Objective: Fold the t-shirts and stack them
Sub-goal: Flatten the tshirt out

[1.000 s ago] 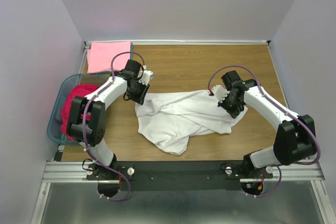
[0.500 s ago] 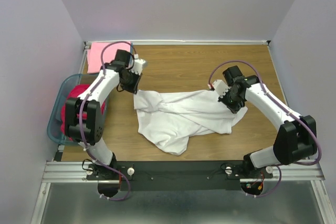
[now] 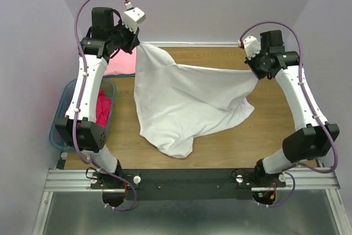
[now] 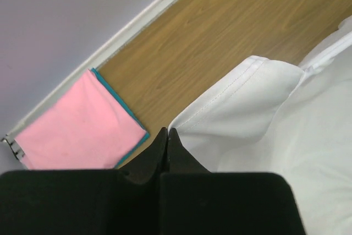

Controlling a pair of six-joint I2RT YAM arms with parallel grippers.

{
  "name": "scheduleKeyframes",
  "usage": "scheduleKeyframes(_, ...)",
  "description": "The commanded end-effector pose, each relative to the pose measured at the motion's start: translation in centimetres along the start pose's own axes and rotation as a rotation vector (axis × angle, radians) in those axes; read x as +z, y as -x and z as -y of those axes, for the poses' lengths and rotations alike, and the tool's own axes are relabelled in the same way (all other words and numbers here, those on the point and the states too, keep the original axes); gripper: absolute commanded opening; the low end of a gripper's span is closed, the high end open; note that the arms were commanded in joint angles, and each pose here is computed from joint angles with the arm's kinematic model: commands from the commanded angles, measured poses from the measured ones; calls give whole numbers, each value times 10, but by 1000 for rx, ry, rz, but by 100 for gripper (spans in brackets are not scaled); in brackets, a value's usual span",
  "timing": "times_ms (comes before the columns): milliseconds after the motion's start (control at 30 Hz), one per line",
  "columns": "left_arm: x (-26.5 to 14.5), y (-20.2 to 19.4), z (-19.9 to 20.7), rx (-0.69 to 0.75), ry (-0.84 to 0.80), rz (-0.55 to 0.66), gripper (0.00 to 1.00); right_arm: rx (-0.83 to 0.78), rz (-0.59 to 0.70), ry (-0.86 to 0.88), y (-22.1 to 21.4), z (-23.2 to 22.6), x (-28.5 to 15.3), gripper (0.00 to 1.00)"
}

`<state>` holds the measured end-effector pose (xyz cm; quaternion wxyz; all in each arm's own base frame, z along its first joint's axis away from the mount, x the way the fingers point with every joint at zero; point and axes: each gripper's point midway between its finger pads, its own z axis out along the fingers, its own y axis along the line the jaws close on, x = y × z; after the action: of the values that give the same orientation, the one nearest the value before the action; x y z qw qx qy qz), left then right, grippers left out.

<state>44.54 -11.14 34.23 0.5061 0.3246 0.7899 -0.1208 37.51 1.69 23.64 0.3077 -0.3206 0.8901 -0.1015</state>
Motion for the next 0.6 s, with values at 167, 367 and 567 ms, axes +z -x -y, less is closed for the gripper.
scheduleKeyframes(167,-42,88,-29,181,126,283,0,51,135,-274,49,81,-35,1)
scheduleKeyframes(367,-109,182,-23,267,161,537,0,108,389,-448,124,139,-114,1)
scheduleKeyframes(567,-163,223,-17,295,250,729,0,81,472,-591,141,167,-170,1)
